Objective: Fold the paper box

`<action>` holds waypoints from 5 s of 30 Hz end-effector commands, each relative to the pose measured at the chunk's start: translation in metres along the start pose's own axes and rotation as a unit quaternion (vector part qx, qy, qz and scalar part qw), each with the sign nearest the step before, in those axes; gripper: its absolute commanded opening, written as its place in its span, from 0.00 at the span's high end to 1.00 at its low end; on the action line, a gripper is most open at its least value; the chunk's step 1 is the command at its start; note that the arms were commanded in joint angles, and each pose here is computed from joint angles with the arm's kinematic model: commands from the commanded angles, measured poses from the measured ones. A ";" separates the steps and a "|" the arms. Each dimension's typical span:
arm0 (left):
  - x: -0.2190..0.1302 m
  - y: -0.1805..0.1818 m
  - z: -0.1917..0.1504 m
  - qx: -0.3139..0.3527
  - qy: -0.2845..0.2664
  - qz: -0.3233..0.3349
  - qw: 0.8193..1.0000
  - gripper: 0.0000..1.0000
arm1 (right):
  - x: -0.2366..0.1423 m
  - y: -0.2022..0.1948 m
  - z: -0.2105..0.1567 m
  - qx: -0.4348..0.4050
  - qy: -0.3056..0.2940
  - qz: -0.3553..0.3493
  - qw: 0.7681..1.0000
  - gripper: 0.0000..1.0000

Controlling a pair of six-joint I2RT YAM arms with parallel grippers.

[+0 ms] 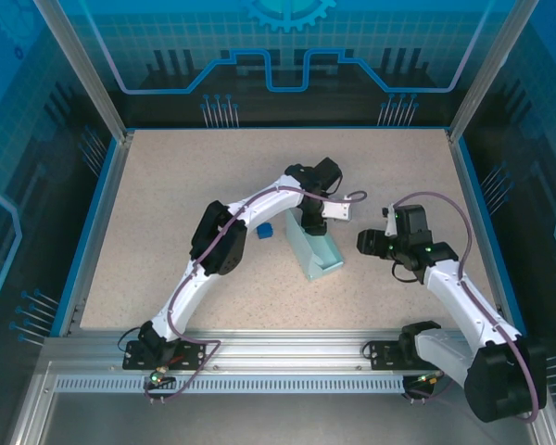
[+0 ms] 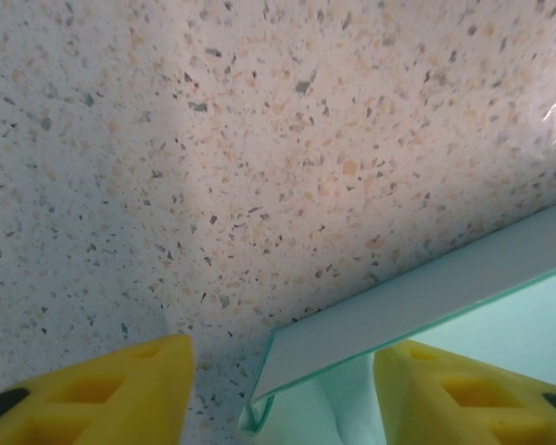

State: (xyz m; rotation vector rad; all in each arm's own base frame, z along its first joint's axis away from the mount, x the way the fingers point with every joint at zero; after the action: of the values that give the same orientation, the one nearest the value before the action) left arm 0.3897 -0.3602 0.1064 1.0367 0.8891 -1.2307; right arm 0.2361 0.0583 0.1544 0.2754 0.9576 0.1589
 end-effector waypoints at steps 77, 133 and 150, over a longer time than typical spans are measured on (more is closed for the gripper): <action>-0.162 -0.057 -0.213 -0.686 -0.293 0.119 0.655 0.26 | 0.158 0.118 0.056 -0.371 0.196 0.080 0.904 0.54; -0.081 -0.058 -0.181 -0.635 -0.147 0.076 0.754 0.19 | 0.066 0.020 0.042 -0.019 0.094 0.125 0.987 0.51; -0.043 -0.059 -0.185 -0.594 -0.058 0.058 0.800 0.19 | 0.058 0.021 0.050 -0.028 0.078 0.132 0.988 0.51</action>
State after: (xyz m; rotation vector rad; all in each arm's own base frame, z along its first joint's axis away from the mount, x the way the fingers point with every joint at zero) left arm 0.3246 -0.1694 0.0806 -0.0719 1.2001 -0.3846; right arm 0.3096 0.0858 0.1436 0.3349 1.0635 0.4486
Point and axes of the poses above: each hand's point on the last joint's axis, 136 mm out from that joint toward the fingers, its own x axis out along the fingers, its own y axis along the line the jaws close on, z = x × y, the point moved 6 cm from there along -x, back along the fingers, and after that the axes turned 1 degree about -x, right-handed, at the moved point
